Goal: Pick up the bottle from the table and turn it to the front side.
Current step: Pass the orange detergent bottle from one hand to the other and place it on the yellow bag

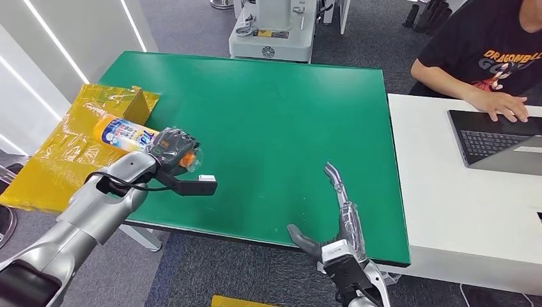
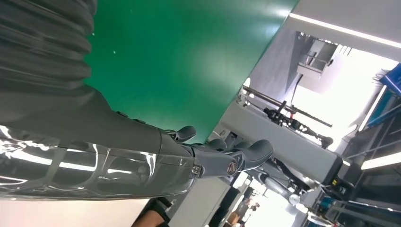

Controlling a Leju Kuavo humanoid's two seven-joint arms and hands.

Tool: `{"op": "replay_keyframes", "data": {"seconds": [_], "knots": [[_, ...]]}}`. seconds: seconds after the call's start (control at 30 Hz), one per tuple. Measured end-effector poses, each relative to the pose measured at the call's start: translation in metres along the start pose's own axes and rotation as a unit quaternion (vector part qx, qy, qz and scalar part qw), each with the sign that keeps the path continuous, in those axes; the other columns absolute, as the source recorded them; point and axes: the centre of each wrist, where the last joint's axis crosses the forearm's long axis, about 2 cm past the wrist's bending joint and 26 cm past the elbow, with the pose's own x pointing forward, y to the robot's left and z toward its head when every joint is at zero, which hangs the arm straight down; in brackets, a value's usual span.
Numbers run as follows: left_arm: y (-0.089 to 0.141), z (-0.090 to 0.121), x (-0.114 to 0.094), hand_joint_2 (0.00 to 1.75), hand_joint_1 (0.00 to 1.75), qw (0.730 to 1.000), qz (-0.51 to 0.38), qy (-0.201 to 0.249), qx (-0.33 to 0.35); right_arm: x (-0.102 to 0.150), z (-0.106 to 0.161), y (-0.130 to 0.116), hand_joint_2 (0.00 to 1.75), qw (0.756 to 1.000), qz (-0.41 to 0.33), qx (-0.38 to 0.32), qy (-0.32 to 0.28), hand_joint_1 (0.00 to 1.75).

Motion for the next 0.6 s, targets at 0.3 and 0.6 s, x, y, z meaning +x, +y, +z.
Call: {"op": "replay_keyframes", "data": {"seconds": [0.3, 0.6], "knots": [[-0.029, 0.006, -0.004, 1.75, 1.75, 0.997, -0.036, 0.055, -0.038, -0.002, 0.0, 0.002, 1.75, 1.0, 0.011, 0.004, 0.001, 0.0], [-0.049, 0.011, -0.005, 1.75, 1.75, 0.994, -0.056, 0.085, -0.045, 0.003, 0.009, 0.012, 1.75, 1.0, 0.011, 0.018, 0.013, 0.0]]}}
